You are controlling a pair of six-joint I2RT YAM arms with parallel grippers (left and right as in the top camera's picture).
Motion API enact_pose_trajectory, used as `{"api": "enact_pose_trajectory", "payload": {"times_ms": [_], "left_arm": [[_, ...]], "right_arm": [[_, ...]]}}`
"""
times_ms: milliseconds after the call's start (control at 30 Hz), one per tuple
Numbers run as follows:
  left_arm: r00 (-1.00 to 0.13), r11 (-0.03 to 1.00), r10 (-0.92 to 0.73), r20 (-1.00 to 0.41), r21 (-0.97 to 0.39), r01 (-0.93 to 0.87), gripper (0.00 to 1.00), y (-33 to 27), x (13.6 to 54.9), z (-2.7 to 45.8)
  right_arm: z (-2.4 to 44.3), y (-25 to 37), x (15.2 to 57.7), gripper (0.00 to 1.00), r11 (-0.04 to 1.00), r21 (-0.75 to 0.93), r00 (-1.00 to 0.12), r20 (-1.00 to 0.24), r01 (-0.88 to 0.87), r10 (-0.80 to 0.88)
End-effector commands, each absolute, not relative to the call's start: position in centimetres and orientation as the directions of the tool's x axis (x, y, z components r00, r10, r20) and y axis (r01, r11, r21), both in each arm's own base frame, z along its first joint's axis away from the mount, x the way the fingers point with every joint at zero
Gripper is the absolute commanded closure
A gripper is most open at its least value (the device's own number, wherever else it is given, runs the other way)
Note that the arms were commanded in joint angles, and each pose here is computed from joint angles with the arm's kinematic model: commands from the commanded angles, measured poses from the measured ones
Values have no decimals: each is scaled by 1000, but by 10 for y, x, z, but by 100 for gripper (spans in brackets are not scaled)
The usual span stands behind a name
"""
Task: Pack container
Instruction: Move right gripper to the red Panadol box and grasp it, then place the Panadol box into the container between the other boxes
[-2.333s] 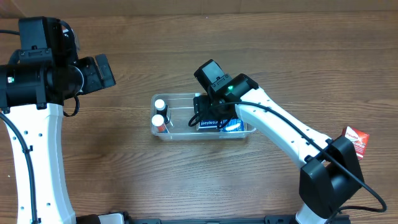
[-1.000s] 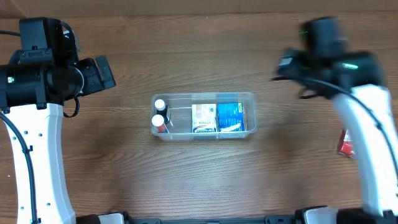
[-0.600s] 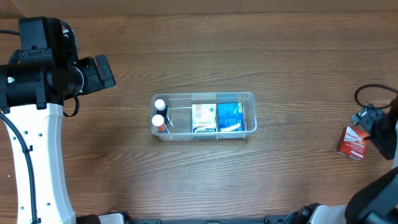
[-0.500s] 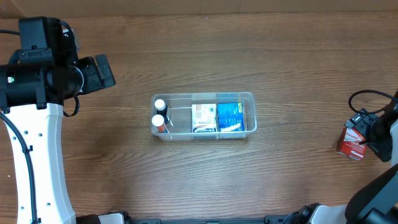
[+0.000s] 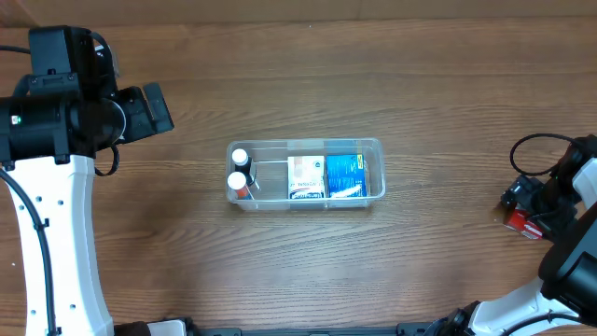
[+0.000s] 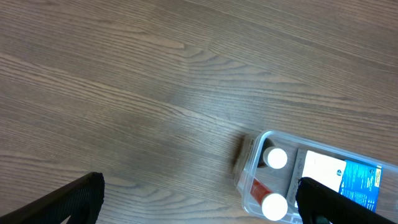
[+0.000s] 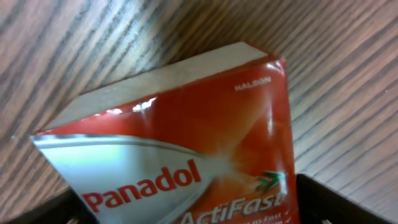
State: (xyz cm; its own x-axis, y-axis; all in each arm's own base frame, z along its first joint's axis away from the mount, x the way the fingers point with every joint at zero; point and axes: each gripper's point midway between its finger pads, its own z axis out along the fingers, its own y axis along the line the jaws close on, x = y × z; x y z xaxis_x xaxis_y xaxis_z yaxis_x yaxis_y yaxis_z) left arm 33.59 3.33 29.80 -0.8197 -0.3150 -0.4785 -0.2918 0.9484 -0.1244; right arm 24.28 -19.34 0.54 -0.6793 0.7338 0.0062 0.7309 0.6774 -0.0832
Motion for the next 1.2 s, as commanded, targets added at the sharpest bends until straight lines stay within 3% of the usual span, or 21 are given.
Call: {"api": "enact_pose_trajectory", "payload": {"times_ms": [0, 133, 300, 433, 467, 533, 633, 700, 767, 900, 1167], "left_arm": [[-814, 954, -295, -500, -115, -276, 0, 35, 336, 306], [-814, 954, -296, -499, -115, -276, 0, 35, 336, 306], [-815, 954, -296, -499, -115, -276, 0, 35, 336, 306], [-814, 954, -295, -501, -114, -276, 0, 35, 336, 306], [-814, 954, -295, -501, -114, -276, 0, 35, 336, 306], [-814, 954, -295, -500, -114, -276, 0, 35, 336, 306], [-814, 954, -296, -500, -115, -276, 0, 35, 336, 306], [-814, 954, -296, -500, -115, -276, 0, 35, 336, 306], [-814, 954, -296, -500, -115, -276, 0, 35, 336, 306], [-816, 954, -296, -497, -114, -276, 0, 35, 335, 305], [-817, 954, -296, -494, -113, -277, 0, 35, 335, 305]], "right_arm": [[2, -191, 246, 20, 677, -59, -677, 12, 734, 736], [2, -191, 246, 35, 674, -59, -674, 12, 737, 738], [17, -191, 261, 32, 656, -14, -656, -4, 755, 755], [93, -183, 308, 31, 690, 70, -682, -112, 720, 723], [138, -152, 332, 31, 747, 139, -725, -179, 650, 665], [169, -120, 342, 31, 805, 159, -769, -241, 571, 592], [224, -15, 348, 29, 940, 191, -861, -381, 283, 337], [236, 46, 341, 29, 969, 209, -888, -410, 132, 209], [229, 112, 330, 29, 974, 227, -915, -391, 4, 95], [188, 175, 321, 29, 966, 246, -942, -337, -78, 10], [86, 189, 320, 29, 986, 155, -990, -132, -68, -48]]}}
